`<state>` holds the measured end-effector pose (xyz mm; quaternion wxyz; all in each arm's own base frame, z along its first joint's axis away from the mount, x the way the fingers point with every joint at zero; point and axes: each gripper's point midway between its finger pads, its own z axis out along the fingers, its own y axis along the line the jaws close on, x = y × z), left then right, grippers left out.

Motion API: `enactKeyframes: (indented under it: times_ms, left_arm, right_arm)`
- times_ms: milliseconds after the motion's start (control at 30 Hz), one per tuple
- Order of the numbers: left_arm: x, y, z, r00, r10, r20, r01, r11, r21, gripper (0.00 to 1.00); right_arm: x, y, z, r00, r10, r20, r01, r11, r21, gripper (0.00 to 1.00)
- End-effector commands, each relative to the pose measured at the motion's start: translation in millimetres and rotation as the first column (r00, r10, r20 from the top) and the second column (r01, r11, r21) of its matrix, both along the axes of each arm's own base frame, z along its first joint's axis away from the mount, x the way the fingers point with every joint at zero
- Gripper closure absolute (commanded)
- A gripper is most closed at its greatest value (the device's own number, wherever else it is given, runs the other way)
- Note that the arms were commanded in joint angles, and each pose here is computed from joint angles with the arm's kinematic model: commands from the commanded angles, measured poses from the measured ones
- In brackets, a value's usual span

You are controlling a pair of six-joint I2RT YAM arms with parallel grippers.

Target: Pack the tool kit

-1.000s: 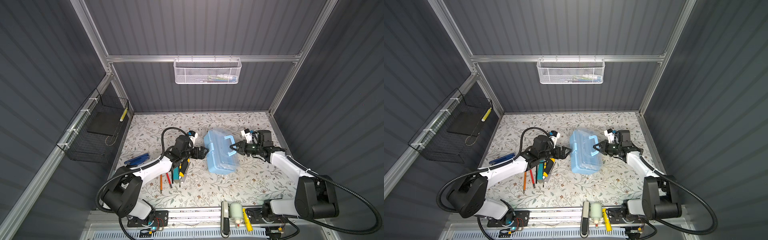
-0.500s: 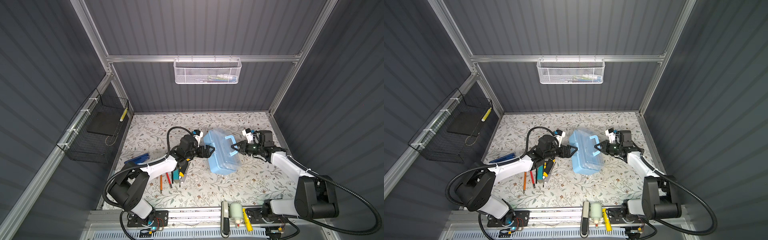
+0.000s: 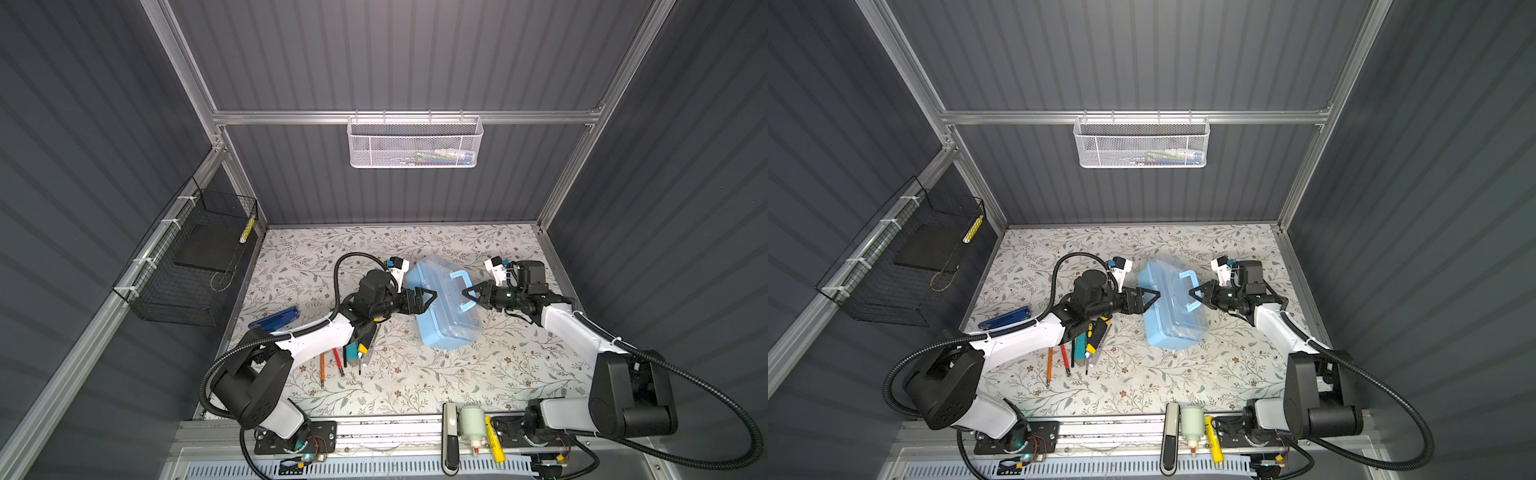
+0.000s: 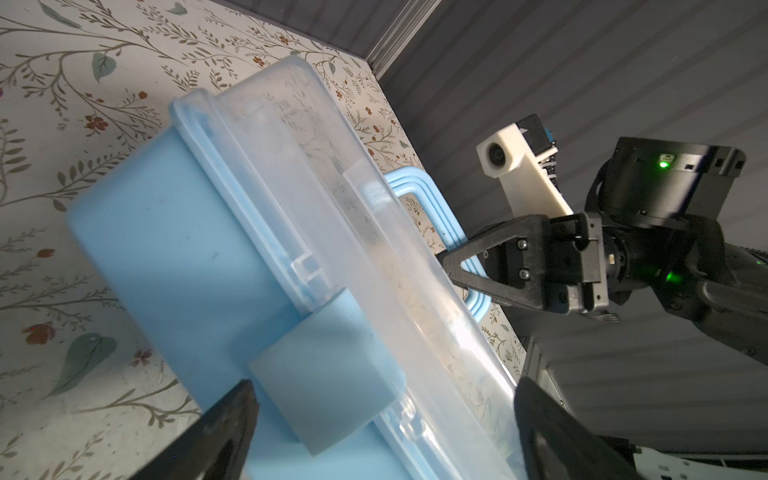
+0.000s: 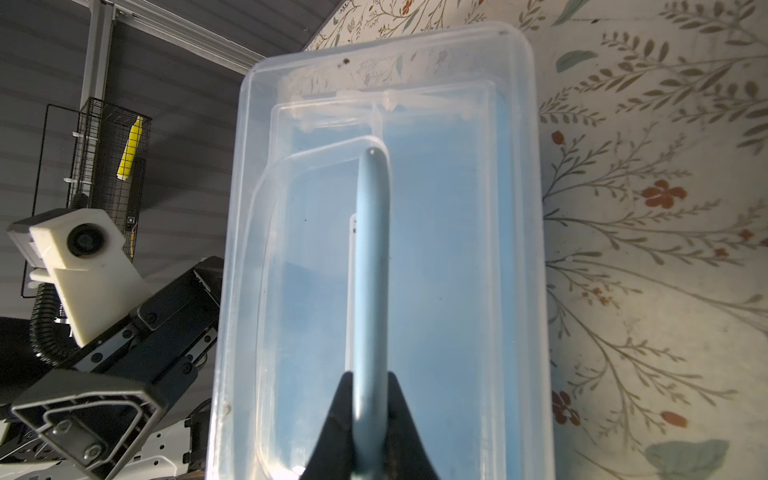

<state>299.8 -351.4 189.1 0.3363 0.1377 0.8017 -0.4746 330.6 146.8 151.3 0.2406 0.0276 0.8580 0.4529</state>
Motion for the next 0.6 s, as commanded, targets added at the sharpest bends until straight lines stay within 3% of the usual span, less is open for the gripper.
enactKeyframes:
  times_ms: [0,167,567]
  left_arm:
    - [-11,-4,7,0.999,-0.040,0.009,0.040,0.998,-0.049,0.02]
    - [-13,-4,2,0.999,-0.050,0.007,0.050,0.998,-0.039,0.02]
    - [-16,-5,-12,0.998,-0.057,-0.022,0.056,0.997,-0.046,0.01]
  right_arm:
    - [3,1,-12,0.999,0.021,0.036,-0.021,0.999,-0.027,1.00]
    - [5,6,-18,0.999,0.033,0.024,-0.033,0.999,0.020,1.00]
    - [7,4,-23,1.000,0.021,0.014,-0.021,1.000,0.001,1.00]
